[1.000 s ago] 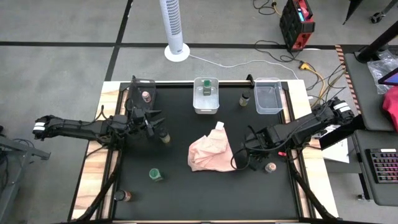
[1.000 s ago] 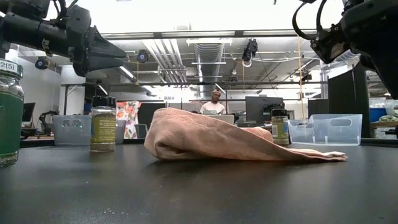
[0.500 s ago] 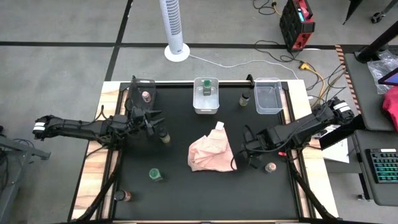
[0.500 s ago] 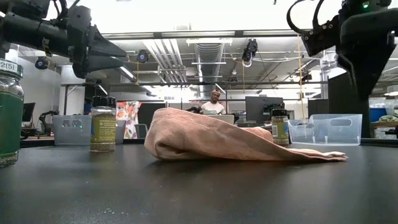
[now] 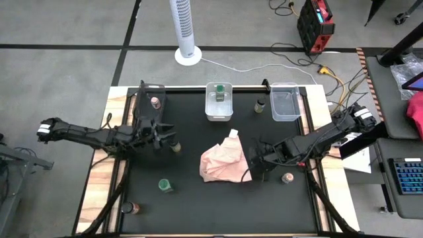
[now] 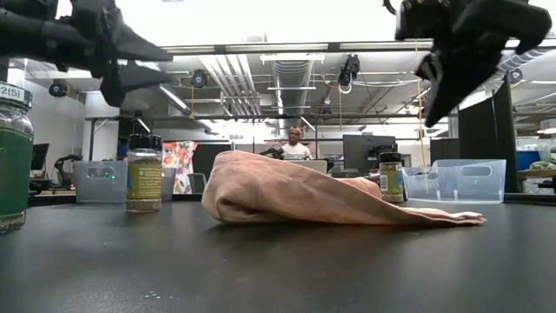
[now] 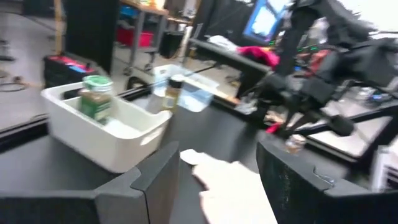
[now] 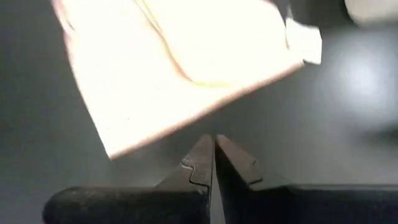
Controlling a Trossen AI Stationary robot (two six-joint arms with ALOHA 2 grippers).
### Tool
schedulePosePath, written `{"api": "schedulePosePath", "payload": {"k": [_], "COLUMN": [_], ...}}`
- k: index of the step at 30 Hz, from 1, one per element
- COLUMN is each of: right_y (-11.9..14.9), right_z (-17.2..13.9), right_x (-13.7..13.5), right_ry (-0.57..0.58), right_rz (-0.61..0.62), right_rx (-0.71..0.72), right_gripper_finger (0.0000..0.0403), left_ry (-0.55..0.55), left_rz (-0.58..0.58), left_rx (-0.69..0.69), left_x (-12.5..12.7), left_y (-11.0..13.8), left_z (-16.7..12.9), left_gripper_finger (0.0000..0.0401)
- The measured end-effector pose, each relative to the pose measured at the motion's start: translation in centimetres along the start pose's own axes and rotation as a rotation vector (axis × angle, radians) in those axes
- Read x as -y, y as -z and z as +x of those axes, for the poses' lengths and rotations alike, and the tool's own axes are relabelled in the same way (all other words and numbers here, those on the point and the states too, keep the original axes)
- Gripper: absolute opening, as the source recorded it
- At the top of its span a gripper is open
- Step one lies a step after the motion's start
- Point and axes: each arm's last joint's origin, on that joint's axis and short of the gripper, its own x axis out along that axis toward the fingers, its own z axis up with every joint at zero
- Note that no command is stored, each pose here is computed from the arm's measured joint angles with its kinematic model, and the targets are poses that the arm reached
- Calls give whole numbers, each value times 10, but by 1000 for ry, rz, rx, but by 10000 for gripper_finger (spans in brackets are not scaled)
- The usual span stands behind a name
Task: Sort spices by type
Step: Put the left black spice bottle into the transparent bin
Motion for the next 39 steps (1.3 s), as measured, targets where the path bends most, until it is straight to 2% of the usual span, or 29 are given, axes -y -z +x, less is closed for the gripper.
{"api": "schedulePosePath", "payload": {"k": [3, 11, 16, 19, 24, 27, 32, 39], "right_y": [-4, -11, -17, -21, -23, -22, -17, -2], "right_z": [4, 15, 18, 16, 15, 16, 20, 28], "right_x": [-3, -5, -6, -7, -8, -8, -7, -2], "right_ry": [-7, 78, 62, 59, 56, 56, 59, 68], "right_rz": [-69, -191, -279, -294, -304, -304, -303, -226], "right_rx": [81, 292, 394, 432, 460, 461, 441, 348], "right_gripper_finger": [9, 9, 9, 9, 9, 9, 9, 12], "left_ry": [48, 66, 70, 62, -9, -86, -184, -114], "left_rz": [-11, -32, -16, 51, 168, 231, 256, 293], "left_rx": [6, 29, -13, -97, -335, -469, -606, -719], "left_x": [8, 28, 51, 71, 100, 109, 121, 141], "left_y": [1, 7, -4, -15, -29, -33, -37, -27], "left_z": [-2, -1, 8, 17, 27, 28, 25, 16], "left_gripper_finger": [197, 197, 197, 197, 197, 197, 197, 197]}}
